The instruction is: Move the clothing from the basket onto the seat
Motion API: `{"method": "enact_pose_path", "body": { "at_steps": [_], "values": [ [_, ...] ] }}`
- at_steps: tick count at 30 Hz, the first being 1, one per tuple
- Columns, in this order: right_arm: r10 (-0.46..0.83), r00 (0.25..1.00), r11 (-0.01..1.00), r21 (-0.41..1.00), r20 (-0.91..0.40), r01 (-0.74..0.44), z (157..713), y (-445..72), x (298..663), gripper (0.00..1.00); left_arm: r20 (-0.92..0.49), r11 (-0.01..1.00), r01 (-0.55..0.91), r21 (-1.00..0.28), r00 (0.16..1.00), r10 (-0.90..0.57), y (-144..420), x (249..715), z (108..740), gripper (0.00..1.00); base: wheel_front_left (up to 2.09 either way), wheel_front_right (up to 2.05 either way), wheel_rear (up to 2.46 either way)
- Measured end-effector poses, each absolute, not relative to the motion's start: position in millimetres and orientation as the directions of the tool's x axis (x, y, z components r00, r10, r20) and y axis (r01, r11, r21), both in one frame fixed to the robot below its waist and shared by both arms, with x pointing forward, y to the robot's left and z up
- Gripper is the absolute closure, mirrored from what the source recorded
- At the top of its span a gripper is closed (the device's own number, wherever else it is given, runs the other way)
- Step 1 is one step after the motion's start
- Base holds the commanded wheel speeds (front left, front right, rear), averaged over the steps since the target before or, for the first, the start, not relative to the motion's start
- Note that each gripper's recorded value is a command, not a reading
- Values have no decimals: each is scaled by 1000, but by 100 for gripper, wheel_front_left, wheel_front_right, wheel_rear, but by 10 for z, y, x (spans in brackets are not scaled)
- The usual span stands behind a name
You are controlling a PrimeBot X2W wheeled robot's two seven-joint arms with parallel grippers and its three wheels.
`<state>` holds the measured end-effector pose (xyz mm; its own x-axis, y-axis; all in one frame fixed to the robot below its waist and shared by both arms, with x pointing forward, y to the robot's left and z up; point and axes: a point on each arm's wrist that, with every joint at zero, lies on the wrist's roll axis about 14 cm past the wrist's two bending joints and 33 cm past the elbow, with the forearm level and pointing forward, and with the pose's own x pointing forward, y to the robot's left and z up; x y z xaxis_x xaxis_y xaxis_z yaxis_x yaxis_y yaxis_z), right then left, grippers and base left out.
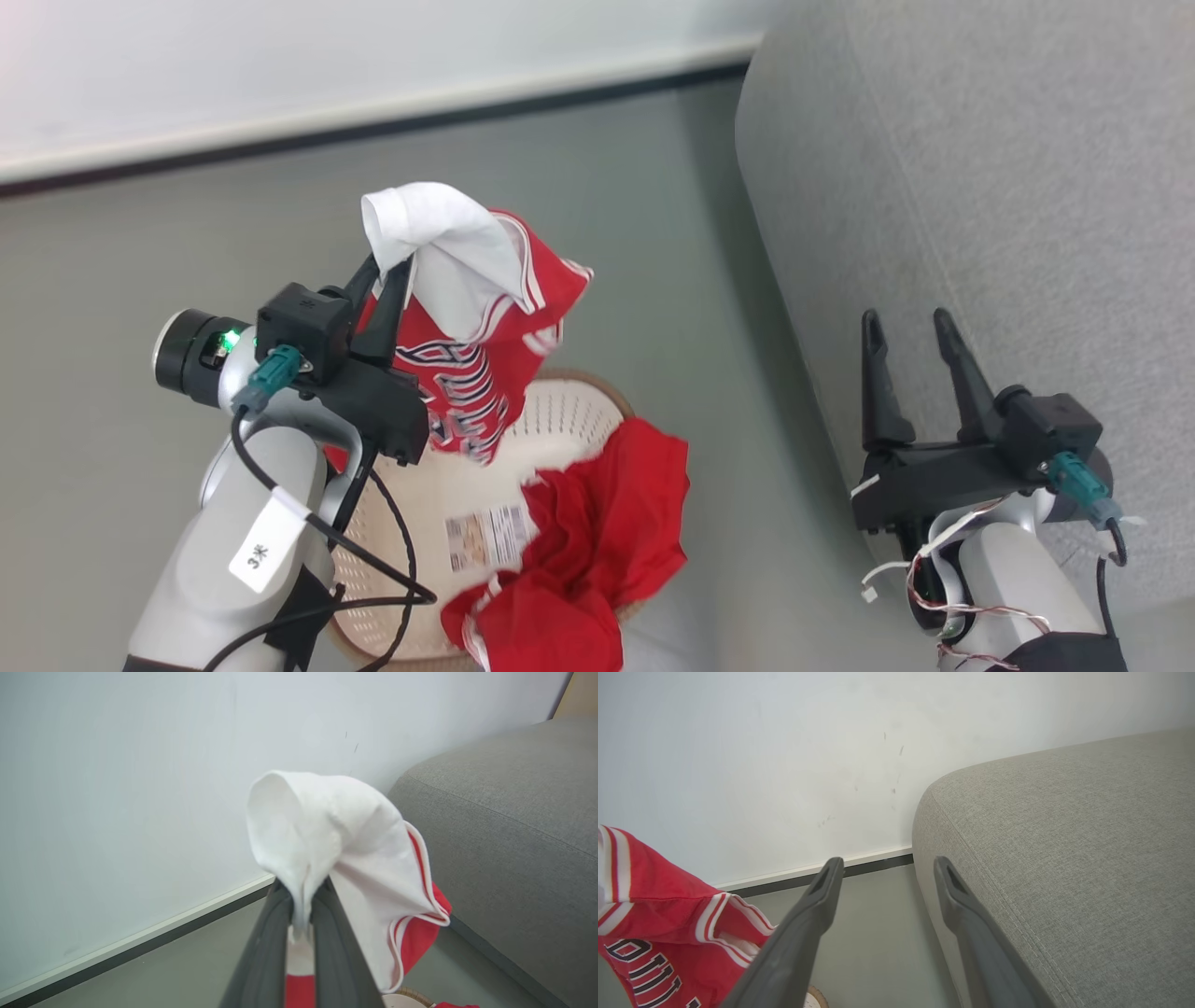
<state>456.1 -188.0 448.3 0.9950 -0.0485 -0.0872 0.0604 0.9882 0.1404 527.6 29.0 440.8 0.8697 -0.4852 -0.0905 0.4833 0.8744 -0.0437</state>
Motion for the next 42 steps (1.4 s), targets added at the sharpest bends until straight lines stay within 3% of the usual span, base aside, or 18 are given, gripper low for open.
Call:
{"method": "enact_pose_path", "body": {
  "at_steps": [12, 24, 42],
  "values": [
    [47, 999, 988, 144, 1, -47, 4921, -1647, 4304, 0, 95, 892, 452, 8, 888, -450, 406, 5143, 5398, 100, 0, 0, 0],
    [147, 985, 980, 119, 90, -157, 5266, -1412, 3991, 0, 247, 876, 478, 59, 843, -477, 236, 4810, 6162, 100, 0, 0, 0],
    [398, 907, 911, 59, 135, -408, 5514, -693, 3923, 0, 219, 856, 511, 75, 829, -514, 42, 4694, 6353, 100, 0, 0, 0]
  ]
}}
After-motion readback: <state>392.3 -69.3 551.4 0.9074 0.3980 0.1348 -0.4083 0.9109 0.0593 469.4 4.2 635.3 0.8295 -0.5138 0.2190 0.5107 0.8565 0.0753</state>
